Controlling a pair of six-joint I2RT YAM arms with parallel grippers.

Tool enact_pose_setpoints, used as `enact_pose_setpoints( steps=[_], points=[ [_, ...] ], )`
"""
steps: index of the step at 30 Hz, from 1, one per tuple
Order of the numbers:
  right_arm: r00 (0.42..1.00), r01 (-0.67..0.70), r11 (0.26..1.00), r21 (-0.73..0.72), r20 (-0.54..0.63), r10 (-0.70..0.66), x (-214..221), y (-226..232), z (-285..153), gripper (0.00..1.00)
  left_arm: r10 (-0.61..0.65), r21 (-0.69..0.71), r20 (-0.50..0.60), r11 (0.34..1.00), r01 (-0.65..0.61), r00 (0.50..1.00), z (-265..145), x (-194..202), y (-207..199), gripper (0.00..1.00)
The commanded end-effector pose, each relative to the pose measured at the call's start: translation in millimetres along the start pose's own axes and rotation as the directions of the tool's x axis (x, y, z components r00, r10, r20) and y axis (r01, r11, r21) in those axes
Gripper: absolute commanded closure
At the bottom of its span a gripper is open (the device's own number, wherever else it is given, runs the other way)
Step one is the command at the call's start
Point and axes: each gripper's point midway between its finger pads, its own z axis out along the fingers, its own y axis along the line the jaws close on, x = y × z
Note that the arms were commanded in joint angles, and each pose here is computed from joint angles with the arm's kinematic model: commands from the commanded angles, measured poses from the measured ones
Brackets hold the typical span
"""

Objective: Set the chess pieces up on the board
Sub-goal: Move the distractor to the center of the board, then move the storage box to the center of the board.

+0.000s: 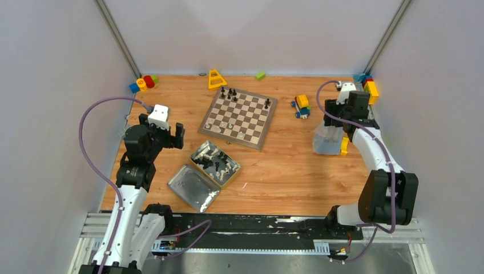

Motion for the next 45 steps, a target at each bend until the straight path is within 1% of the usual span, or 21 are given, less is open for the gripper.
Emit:
enact_pose_setpoints(
  steps=[1, 3, 4, 6, 7, 9, 11, 13, 16, 17, 19, 21, 24, 25, 27, 31, 32, 35, 41, 43, 45],
  points=[
    [0.996, -0.036, 0.999, 0.038, 0.08, 0.033, -39.1, -36.2, 4.7, 0.67, 0.016, 0.022, 0.035, 1.0, -0.017, 0.999, -0.8, -7.7, -2.8, 0.0],
    [0.996, -0.057, 0.998, 0.034, 0.063, 0.055, -36.5, -40.1, 9.8, 0.43, 0.045, 0.067, 0.032, 0.997, -0.047, 0.998, -2.4, -9.3, -9.4, 0.0],
    [0.996, -0.068, 0.997, 0.03, 0.062, 0.066, -37.8, -39.4, 9.4, 0.33, 0.084, 0.131, 0.016, 0.988, -0.086, 0.996, -4.7, -4.9, -19.1, 0.0],
    [0.994, -0.074, 0.997, -0.009, 0.085, 0.075, -46.5, -31.9, 1.8, 0.06, 0.131, 0.216, 0.001, 0.968, -0.128, 0.991, -8.3, -3.8, -31.1, 0.0],
    [0.991, -0.072, 0.997, -0.033, 0.107, 0.075, -53.1, -27.2, -4.6, 0.01, 0.145, 0.23, -0.001, 0.963, -0.14, 0.989, -8.1, -7.8, -31.9, 0.0],
    [0.984, -0.054, 0.995, -0.087, 0.166, 0.068, -69.7, -16.0, -22.2, 0.0, 0.172, 0.258, -0.038, 0.953, -0.156, 0.984, -7.2, -7.1, -32.8, 0.0],
    [0.971, -0.021, 0.989, -0.147, 0.232, 0.055, -87.5, -2.4, -44.5, 0.0, 0.199, 0.29, -0.104, 0.943, -0.162, 0.974, -2.8, 3.1, -32.9, 0.0],
    [0.949, 0.033, 0.977, -0.212, 0.312, 0.036, -106.1, 14.5, -74.3, 0.0, 0.248, 0.358, -0.206, 0.92, -0.163, 0.947, -1.9, 29.3, -37.6, 0.0],
    [0.916, 0.139, 0.95, -0.28, 0.402, -0.016, -120.9, 42.4, -110.8, 0.0, 0.351, 0.404, -0.335, 0.892, -0.203, 0.874, 2.6, 67.1, -32.0, 0.0],
    [0.906, 0.18, 0.935, -0.307, 0.421, -0.036, -121.9, 54.0, -120.5, 0.0, 0.376, 0.398, -0.379, 0.891, -0.218, 0.845, 1.4, 78.8, -27.5, 0.0],
    [0.887, 0.257, 0.9, -0.352, 0.456, -0.074, -121.4, 78.5, -136.9, 0.0, 0.413, 0.407, -0.429, 0.882, -0.237, 0.803, 2.4, 96.0, -24.2, 0.0],
    [0.87, 0.323, 0.864, -0.385, 0.48, -0.112, -116.6, 106.9, -144.7, 0.0, 0.423, 0.426, -0.455, 0.876, -0.226, 0.783, 4.3, 106.9, -27.6, 0.0],
    [0.87, 0.381, 0.811, -0.445, 0.47, -0.151, -95.7, 140.6, -142.4, 0.0, 0.409, 0.446, -0.484, 0.876, -0.183, 0.774, 12.7, 117.6, -38.3, 0.03],
    [0.875, 0.388, 0.794, -0.468, 0.457, -0.159, -87.2, 149.7, -139.4, 0.0, 0.396, 0.436, -0.485, 0.882, -0.177, 0.78, 17.7, 116.3, -39.7, 0.04],
    [0.892, 0.385, 0.769, -0.51, 0.419, -0.169, -68.6, 162.8, -129.8, 0.0, 0.391, 0.438, -0.498, 0.884, -0.165, 0.774, 26.5, 119.3, -44.7, 0.06],
    [0.923, 0.359, 0.739, -0.57, 0.334, -0.191, -32.2, 177.5, -110.9, 0.02, 0.401, 0.461, -0.537, 0.876, -0.14, 0.742, 42.3, 130.3, -53.1, 0.15],
    [0.927, 0.355, 0.733, -0.58, 0.321, -0.195, -25.5, 180.0, -108.8, 0.03, 0.409, 0.472, -0.553, 0.871, -0.132, 0.726, 46.5, 135.7, -55.7, 0.19],
    [0.935, 0.342, 0.72, -0.603, 0.296, -0.195, -10.0, 184.6, -105.3, 0.03, 0.428, 0.488, -0.596, 0.865, -0.116, 0.679, 53.2, 152.2, -57.6, 0.27],
    [0.941, 0.331, 0.713, -0.618, 0.272, -0.201, 5.8, 186.9, -100.2, 0.03, 0.407, 0.481, -0.633, 0.873, -0.078, 0.659, 63.9, 161.9, -61.0, 0.44],
    [0.942, 0.331, 0.711, -0.621, 0.269, -0.203, 8.0, 187.2, -100.1, 0.03, 0.398, 0.467, -0.644, 0.881, -0.076, 0.654, 66.6, 163.9, -59.6, 0.53],
    [0.942, 0.33, 0.71, -0.623, 0.268, -0.203, 8.9, 187.4, -100.1, 0.03, 0.395, 0.448, -0.658, 0.89, -0.089, 0.641, 69.5, 165.7, -55.0, 0.67]
  ],
)
